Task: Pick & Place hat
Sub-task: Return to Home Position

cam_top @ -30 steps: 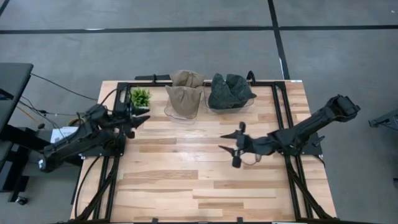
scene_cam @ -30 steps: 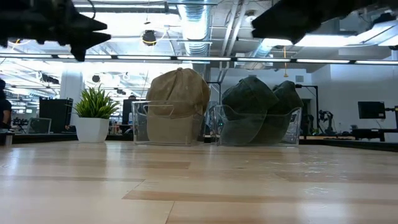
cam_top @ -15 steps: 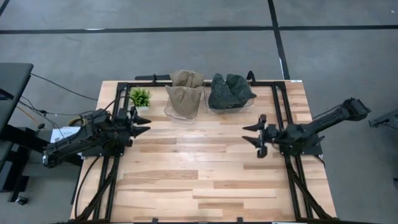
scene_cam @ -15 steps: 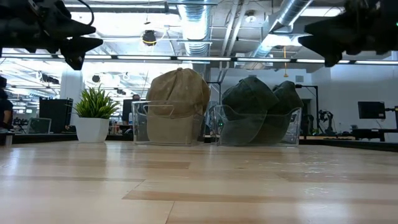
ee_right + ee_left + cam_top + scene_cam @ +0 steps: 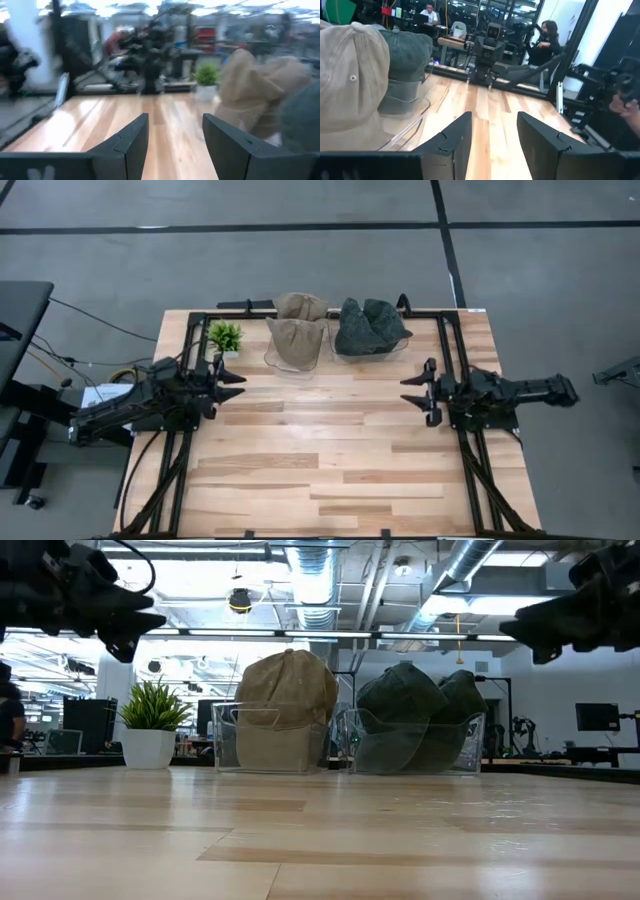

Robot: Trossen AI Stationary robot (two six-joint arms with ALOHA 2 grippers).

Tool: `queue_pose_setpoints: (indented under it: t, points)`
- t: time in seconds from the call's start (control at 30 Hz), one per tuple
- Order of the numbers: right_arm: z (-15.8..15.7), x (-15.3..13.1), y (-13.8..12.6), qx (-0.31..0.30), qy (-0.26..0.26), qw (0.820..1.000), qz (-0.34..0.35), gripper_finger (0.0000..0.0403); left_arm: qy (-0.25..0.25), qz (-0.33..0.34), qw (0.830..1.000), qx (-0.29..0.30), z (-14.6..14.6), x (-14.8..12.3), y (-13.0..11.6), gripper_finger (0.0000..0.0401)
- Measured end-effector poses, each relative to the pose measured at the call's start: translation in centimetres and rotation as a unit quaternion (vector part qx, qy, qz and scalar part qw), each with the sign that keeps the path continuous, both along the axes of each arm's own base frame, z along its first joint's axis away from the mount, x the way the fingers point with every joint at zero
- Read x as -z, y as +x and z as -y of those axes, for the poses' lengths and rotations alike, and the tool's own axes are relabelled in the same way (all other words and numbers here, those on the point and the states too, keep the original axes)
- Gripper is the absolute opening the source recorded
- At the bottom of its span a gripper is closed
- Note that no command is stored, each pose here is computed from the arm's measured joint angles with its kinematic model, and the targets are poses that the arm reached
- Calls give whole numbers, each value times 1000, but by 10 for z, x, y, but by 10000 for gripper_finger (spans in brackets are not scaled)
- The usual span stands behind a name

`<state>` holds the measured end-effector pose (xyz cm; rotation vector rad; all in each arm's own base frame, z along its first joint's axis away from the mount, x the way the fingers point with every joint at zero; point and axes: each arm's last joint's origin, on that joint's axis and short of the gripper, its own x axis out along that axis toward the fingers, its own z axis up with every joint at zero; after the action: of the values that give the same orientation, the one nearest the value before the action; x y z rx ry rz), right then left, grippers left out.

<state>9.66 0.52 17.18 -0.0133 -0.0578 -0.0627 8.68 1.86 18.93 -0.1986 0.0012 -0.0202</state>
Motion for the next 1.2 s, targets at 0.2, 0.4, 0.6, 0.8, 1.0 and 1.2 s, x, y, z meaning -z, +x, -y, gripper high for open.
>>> queue_pose_setpoints:
  t: [0.2, 0.4, 0.6, 0.8, 1.0, 1.2]
  points:
    - [2, 5, 2, -10, -31, 999, -31, 176, 27, -5, 999, -32, -2, 7, 2, 154]
    - [7, 6, 3, 12, -6, 999, -38, 180, 41, 5, 997, -60, -4, 5, 2, 154]
    - [8, 7, 4, 19, -5, 999, -44, 179, 43, -7, 997, -60, -5, 6, 4, 154]
    - [8, 7, 4, 19, -5, 999, -44, 176, 36, -30, 997, -59, -6, 10, 8, 154]
    - [8, 7, 4, 19, -5, 999, -44, 178, 30, -53, 996, -58, -7, 14, 11, 154]
    - [8, 7, 4, 19, -5, 999, -45, 175, 25, -75, 995, -56, -8, 17, 14, 154]
